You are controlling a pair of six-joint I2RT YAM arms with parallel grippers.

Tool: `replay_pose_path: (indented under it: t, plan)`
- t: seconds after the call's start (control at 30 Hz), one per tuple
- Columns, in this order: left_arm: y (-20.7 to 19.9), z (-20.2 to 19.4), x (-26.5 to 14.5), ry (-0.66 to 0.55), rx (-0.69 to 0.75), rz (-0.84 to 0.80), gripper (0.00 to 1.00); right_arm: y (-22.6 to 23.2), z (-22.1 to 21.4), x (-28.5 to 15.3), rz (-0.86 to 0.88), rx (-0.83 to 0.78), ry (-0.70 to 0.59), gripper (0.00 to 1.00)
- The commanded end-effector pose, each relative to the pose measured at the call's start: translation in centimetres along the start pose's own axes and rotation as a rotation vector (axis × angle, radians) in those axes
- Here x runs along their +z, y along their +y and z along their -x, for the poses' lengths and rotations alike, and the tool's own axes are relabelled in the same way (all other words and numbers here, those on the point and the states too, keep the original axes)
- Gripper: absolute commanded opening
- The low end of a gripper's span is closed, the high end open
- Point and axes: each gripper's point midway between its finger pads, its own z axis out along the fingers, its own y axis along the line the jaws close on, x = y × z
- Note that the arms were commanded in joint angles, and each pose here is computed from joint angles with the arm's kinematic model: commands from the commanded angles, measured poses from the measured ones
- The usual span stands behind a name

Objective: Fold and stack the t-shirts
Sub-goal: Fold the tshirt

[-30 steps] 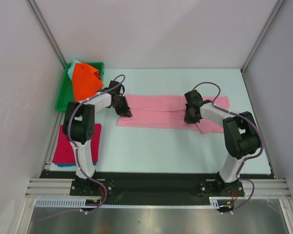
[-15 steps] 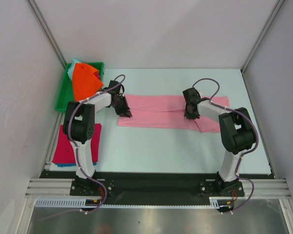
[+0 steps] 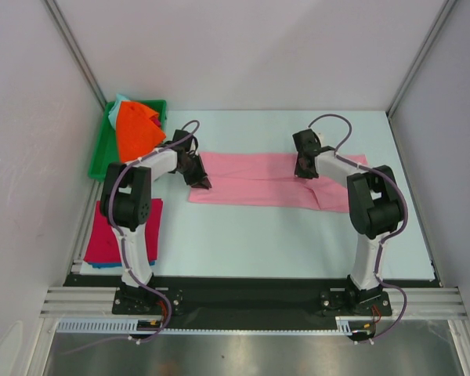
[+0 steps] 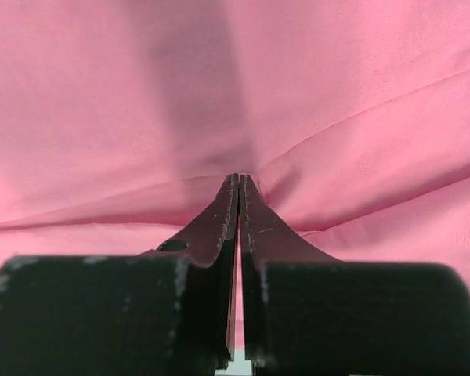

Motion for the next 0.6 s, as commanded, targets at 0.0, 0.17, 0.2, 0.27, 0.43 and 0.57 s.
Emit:
replay_pose_path:
  t: [0.0, 0.17, 0.2, 0.27, 0.43, 0.57]
  plan:
    - [2.6, -1.5, -0.4, 0.034, 0.017, 0.081, 0.21, 0.0, 0.7, -0.7, 0.003, 0.008, -0.019, 0.0]
    - [3.0, -2.3, -0.4, 0.035, 0.014, 0.08, 0.21, -0.2, 1.3, -4.3, 0.038, 0.0, -0.071, 0.0]
    - [3.2, -2.5, -0.3, 0.037, 0.008, 0.083, 0.22, -0.3, 1.1, -4.7, 0.038, -0.006, -0.075, 0.0]
    - [3.4, -2.7, -0.1, 0.044, 0.003, 0.087, 0.21, -0.5, 0.7, -5.6, 0.054, -0.007, -0.071, 0.0]
    - [3.2, -2.5, 0.0, 0.04, -0.001, 0.078, 0.21, -1.6, -2.1, -5.0, 0.034, -0.015, -0.024, 0.0]
    - [3.3, -2.5, 0.0, 0.045, 0.003, 0.084, 0.22, -2.1, -3.6, -4.2, 0.022, -0.006, -0.005, 0.0]
